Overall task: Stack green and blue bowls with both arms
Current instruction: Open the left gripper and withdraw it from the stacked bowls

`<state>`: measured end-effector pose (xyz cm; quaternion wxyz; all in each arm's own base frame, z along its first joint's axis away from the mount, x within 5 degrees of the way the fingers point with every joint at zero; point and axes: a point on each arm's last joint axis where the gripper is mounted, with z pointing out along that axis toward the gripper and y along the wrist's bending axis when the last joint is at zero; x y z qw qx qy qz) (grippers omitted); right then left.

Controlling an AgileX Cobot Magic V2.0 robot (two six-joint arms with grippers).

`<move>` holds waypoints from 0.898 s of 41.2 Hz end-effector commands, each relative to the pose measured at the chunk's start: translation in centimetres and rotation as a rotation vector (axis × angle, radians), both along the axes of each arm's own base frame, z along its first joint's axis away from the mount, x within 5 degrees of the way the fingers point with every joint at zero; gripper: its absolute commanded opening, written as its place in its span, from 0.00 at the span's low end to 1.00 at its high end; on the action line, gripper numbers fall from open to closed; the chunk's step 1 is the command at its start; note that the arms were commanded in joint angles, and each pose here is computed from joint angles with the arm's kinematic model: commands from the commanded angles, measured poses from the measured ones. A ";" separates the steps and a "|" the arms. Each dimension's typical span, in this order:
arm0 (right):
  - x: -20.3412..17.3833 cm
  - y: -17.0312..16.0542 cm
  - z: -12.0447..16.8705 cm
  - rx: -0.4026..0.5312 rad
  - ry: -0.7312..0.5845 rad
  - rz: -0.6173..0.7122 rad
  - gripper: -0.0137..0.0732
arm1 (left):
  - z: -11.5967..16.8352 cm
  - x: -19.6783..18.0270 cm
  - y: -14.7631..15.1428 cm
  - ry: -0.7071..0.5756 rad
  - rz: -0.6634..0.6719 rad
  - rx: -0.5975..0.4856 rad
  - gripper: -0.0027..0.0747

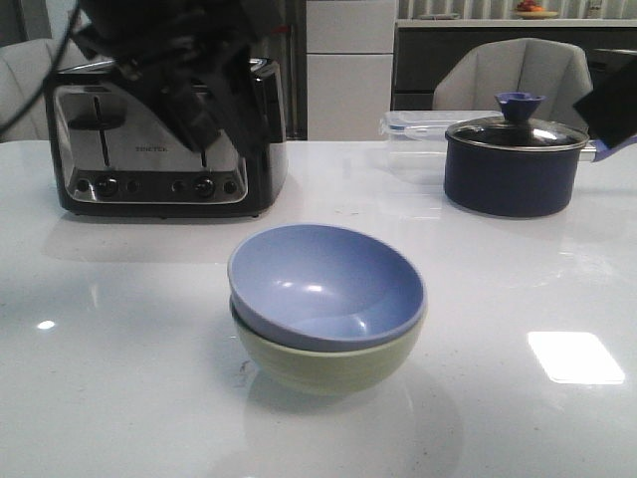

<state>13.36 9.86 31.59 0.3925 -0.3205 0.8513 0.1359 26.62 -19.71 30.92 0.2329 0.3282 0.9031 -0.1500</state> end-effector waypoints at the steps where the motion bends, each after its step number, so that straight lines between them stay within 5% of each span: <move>1: 0.2 0.1 1.4 0.048 -0.081 0.001 0.66 | 3.6 -2.8 1.9 -0.116 0.000 -0.067 0.55; 20: 0.1 -0.4 1.4 0.036 -0.070 -0.022 0.66 | 3.4 -13.0 9.6 -0.274 0.009 -0.064 0.55; 30: -2.4 -2.7 1.6 0.103 -0.126 -0.086 0.66 | 2.7 -15.5 12.7 -0.400 0.141 -0.063 0.55; 37: -4.4 -3.9 -0.9 0.100 -0.120 -0.088 0.66 | 2.4 -16.2 13.3 -0.439 0.146 -0.086 0.55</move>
